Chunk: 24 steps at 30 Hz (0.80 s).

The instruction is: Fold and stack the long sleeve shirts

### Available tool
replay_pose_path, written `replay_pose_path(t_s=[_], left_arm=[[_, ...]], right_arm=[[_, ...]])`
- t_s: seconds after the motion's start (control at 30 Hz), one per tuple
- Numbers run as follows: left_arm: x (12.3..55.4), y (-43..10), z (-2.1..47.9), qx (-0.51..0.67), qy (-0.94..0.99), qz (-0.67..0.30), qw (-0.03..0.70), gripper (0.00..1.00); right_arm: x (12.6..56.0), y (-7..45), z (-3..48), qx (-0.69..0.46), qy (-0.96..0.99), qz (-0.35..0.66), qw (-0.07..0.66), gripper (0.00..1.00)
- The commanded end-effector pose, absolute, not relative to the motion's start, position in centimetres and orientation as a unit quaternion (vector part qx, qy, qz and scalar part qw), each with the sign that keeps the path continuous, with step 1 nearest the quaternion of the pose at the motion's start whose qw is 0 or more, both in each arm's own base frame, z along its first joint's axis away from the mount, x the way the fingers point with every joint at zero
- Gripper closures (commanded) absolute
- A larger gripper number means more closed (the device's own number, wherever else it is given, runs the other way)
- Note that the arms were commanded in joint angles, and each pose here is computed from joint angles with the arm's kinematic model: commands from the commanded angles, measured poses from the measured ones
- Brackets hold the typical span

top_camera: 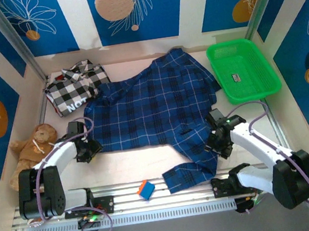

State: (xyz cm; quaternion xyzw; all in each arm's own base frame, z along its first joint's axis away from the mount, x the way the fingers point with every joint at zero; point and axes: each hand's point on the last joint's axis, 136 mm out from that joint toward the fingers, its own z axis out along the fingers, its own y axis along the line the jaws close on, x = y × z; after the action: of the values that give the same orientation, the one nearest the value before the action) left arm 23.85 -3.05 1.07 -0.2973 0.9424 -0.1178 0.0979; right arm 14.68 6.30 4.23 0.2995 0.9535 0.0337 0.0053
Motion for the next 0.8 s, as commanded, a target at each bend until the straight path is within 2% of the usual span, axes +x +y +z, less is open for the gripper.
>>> replay_pose_path(t_s=[0.0, 0.1, 0.27, 0.3, 0.43, 0.77], left_arm=[[27.0, -4.6, 0.7, -0.275, 0.935, -0.172, 0.142, 0.64], [27.0, -4.5, 0.6, -0.273, 0.936, -0.17, 0.144, 0.72], [27.0, -4.0, 0.8, -0.273, 0.936, -0.165, 0.149, 0.85], [27.0, -3.9, 0.8, -0.273, 0.936, -0.165, 0.149, 0.87], [26.9, -3.8, 1.1, -0.273, 0.935, -0.167, 0.154, 0.95], [26.7, -3.8, 4.1, -0.263, 0.93, -0.177, 0.189, 0.99]], right_arm=[[15.4, 6.9, 3.3, 0.308, 0.951, 0.036, 0.003, 0.52], [15.8, 6.6, 2.9, 0.315, 0.949, 0.027, 0.014, 0.65], [16.5, 6.2, 3.9, 0.318, 0.947, 0.025, 0.043, 0.97], [16.7, 6.2, 4.3, 0.316, 0.947, 0.03, 0.051, 1.0], [17.0, 6.5, 6.5, 0.305, 0.948, 0.052, 0.075, 1.0], [17.5, 7.4, 12.7, 0.273, 0.948, 0.102, 0.129, 1.0]])
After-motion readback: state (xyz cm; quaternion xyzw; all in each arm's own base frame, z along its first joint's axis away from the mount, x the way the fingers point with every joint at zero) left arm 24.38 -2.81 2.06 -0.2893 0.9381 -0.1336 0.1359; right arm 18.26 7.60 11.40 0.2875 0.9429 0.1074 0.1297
